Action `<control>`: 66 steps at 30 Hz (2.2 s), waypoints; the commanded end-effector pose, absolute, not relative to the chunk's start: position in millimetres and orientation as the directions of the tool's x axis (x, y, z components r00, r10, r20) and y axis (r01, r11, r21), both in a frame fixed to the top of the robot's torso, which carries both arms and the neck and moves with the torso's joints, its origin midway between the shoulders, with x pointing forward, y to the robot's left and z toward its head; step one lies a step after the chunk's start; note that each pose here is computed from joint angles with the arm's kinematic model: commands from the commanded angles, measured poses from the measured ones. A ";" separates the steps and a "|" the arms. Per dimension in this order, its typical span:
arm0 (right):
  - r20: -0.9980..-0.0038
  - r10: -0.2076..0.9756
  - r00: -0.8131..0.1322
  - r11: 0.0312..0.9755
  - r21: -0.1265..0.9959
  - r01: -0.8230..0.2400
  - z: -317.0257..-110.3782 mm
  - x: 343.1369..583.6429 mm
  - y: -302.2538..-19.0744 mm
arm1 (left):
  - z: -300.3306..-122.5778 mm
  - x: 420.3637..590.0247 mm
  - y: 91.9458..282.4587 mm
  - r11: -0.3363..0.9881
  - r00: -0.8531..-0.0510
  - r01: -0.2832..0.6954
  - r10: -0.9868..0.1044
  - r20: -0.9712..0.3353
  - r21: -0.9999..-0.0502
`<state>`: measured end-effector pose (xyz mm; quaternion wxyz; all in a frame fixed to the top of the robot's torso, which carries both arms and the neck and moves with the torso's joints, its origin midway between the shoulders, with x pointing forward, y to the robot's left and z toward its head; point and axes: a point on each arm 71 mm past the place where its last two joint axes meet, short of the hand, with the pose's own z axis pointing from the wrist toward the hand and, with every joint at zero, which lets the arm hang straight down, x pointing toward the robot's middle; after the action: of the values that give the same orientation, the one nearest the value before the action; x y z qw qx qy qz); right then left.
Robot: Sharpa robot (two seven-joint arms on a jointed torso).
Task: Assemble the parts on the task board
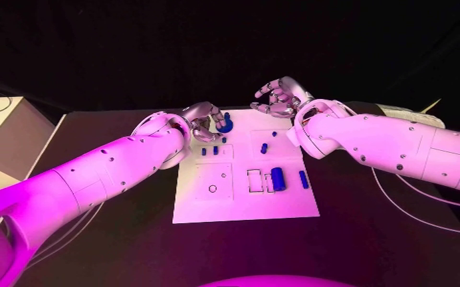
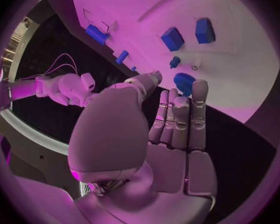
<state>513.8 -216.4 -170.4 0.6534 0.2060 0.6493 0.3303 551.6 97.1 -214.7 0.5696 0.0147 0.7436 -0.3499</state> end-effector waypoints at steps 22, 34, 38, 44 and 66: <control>-0.686 0.727 0.016 0.664 0.697 -0.269 -159.8 513.1 -210.3 | -225.7 557.1 81.5 0.810 -0.384 0.422 -0.248 -0.889 -0.408; -0.663 0.748 0.017 0.639 0.713 -0.287 -158.8 514.5 -207.0 | -226.5 557.7 75.1 0.805 -0.380 0.422 -0.259 -0.888 -0.416; -0.657 0.754 0.015 0.632 0.719 -0.289 -158.8 514.8 -206.3 | -228.0 557.5 73.6 0.808 -0.391 0.414 -0.257 -0.884 -0.418; -0.652 0.758 0.012 0.627 0.723 -0.291 -158.7 514.9 -205.7 | -231.4 557.6 73.6 0.821 -0.412 0.392 -0.248 -0.877 -0.416; -0.640 0.768 0.012 0.612 0.729 -0.307 -157.7 514.8 -202.0 | -243.1 558.0 74.7 0.835 -0.427 0.387 -0.213 -0.879 -0.391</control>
<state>515.3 -203.5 -159.3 0.6808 0.2033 0.5884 0.3860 560.2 74.7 -236.0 0.5443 0.0515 0.7876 -0.2842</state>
